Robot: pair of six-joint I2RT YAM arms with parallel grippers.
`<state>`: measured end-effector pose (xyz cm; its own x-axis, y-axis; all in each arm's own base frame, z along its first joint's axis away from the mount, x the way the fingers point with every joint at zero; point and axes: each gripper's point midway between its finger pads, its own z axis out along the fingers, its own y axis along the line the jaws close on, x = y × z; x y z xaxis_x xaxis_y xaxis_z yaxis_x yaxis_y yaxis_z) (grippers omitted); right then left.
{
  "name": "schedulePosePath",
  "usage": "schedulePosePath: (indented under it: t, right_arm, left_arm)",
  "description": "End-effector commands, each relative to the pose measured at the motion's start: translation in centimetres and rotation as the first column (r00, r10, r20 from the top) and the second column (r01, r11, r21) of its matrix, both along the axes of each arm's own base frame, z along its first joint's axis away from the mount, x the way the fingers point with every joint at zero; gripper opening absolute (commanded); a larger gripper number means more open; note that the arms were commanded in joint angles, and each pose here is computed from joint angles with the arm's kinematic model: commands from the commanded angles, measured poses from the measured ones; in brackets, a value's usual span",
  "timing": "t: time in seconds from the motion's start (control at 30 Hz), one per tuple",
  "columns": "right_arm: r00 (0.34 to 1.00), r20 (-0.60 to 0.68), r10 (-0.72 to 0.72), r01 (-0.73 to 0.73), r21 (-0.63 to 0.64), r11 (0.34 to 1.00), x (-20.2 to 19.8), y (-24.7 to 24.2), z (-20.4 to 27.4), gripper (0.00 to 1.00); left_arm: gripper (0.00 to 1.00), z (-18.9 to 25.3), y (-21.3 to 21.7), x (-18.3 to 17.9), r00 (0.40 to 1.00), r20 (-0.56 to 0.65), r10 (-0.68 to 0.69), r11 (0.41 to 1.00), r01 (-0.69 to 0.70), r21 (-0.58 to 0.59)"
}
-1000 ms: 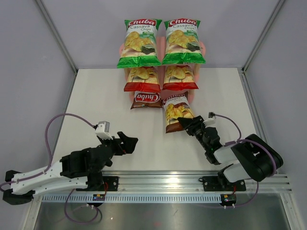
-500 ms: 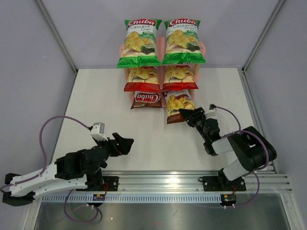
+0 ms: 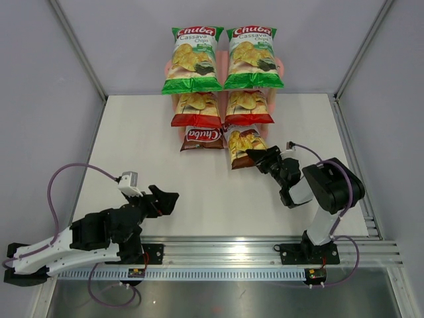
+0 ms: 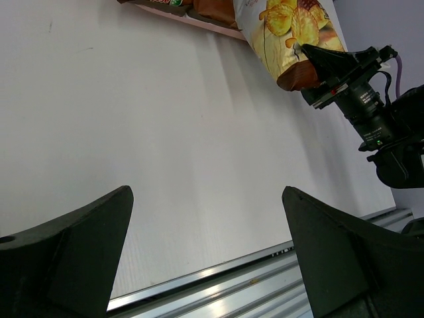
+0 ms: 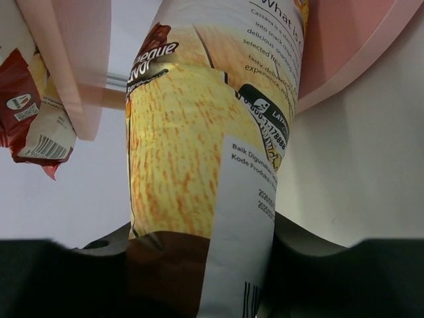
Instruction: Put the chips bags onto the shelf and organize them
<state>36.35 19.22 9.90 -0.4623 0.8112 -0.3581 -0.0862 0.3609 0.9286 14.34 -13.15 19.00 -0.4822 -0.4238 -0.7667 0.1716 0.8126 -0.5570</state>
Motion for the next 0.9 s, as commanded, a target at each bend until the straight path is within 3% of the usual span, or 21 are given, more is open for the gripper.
schedulePosePath:
  t: [0.0,0.13,0.5,0.87]
  right_arm:
    - [0.980,0.194,-0.030,0.018,0.061,0.998,1.4,-0.2,4.4,0.27]
    - [0.975,0.175,-0.137,0.130,0.055,0.990,2.7,-1.7,3.5,0.30]
    - [0.965,0.119,-0.235,0.224,0.099,0.970,5.8,-1.8,1.6,0.33]
    - [0.967,0.074,-0.245,0.232,0.148,0.961,8.2,0.0,-0.2,0.39]
  left_arm:
    - [0.99,1.6,0.8,0.3,0.999,0.019,0.037,0.998,-0.036,-0.042]
    - [0.99,1.7,0.7,0.2,0.999,0.020,0.028,0.999,-0.028,-0.042]
    - [0.99,2.6,1.1,0.3,0.999,0.034,0.029,1.000,-0.029,-0.011]
    - [0.99,2.9,2.0,0.2,0.998,0.038,0.040,0.999,-0.040,-0.002]
